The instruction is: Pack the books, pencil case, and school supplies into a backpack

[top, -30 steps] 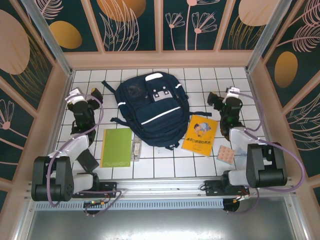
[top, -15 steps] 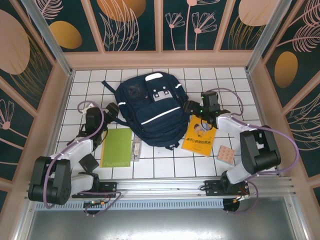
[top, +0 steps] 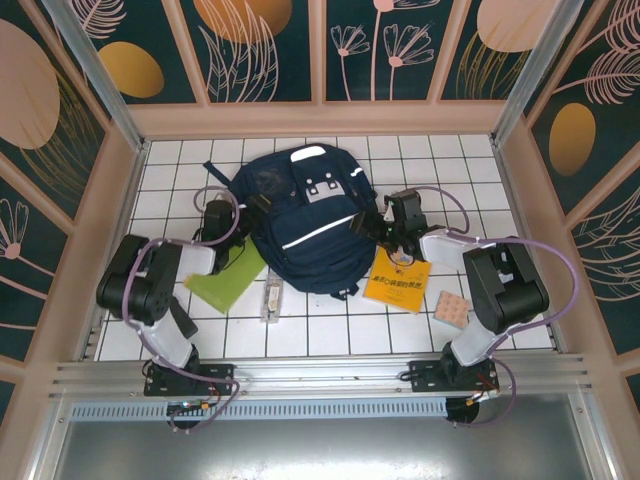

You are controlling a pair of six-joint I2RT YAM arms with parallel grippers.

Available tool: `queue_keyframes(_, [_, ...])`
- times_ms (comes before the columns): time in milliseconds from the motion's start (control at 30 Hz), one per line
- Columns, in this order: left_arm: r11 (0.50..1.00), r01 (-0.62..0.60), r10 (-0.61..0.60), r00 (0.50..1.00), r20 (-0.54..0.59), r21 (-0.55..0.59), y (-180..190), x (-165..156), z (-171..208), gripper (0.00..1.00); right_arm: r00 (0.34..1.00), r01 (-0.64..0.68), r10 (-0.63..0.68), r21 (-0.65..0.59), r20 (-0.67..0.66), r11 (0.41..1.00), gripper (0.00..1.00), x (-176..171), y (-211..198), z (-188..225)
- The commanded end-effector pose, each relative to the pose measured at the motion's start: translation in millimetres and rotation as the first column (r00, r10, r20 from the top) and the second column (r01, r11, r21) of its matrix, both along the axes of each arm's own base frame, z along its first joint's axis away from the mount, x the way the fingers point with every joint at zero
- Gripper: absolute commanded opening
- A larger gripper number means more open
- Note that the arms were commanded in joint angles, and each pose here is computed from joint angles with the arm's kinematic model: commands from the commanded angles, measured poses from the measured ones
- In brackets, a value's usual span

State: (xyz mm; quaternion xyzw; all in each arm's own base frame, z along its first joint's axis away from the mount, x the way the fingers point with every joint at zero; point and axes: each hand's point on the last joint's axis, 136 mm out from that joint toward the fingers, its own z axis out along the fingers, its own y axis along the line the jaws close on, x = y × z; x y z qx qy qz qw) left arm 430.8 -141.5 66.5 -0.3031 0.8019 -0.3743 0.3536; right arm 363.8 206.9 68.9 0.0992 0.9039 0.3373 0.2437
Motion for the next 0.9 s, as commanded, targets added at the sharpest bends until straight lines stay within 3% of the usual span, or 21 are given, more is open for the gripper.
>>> queue_keyframes(0, [0.993, 0.081, -0.079, 0.996, 0.030, -0.084, -33, 21, 8, 0.99, 0.998, -0.021, 0.015, 0.096, 0.059, 0.995, 0.70, 9, 17, 23])
queue_keyframes(233, [0.989, 0.121, -0.117, 0.992, 0.046, -0.081, -54, 47, 14, 0.99, 0.996, -0.055, 0.043, 0.173, 0.073, 0.983, 0.53, 6, 35, 38])
queue_keyframes(533, [0.979, 0.194, -0.189, 0.979, 0.077, -0.061, -71, 71, 25, 0.99, 0.990, -0.137, 0.121, 0.286, 0.076, 0.948, 0.52, -10, 85, 60])
queue_keyframes(633, [0.971, 0.233, -0.228, 0.970, 0.084, -0.050, -81, 83, 29, 0.99, 0.990, -0.135, 0.119, 0.256, 0.080, 0.957, 0.57, -12, 86, 64])
queue_keyframes(800, [0.964, 0.266, -0.265, 0.957, 0.116, 0.009, -88, 105, 42, 0.99, 0.997, -0.054, 0.051, 0.037, 0.065, 0.998, 0.79, -15, 50, 53])
queue_keyframes(867, [0.959, 0.281, -0.284, 0.952, 0.111, 0.040, -91, 113, 40, 0.99, 0.997, -0.024, 0.028, -0.058, 0.070, 0.998, 0.83, -16, 30, 53])
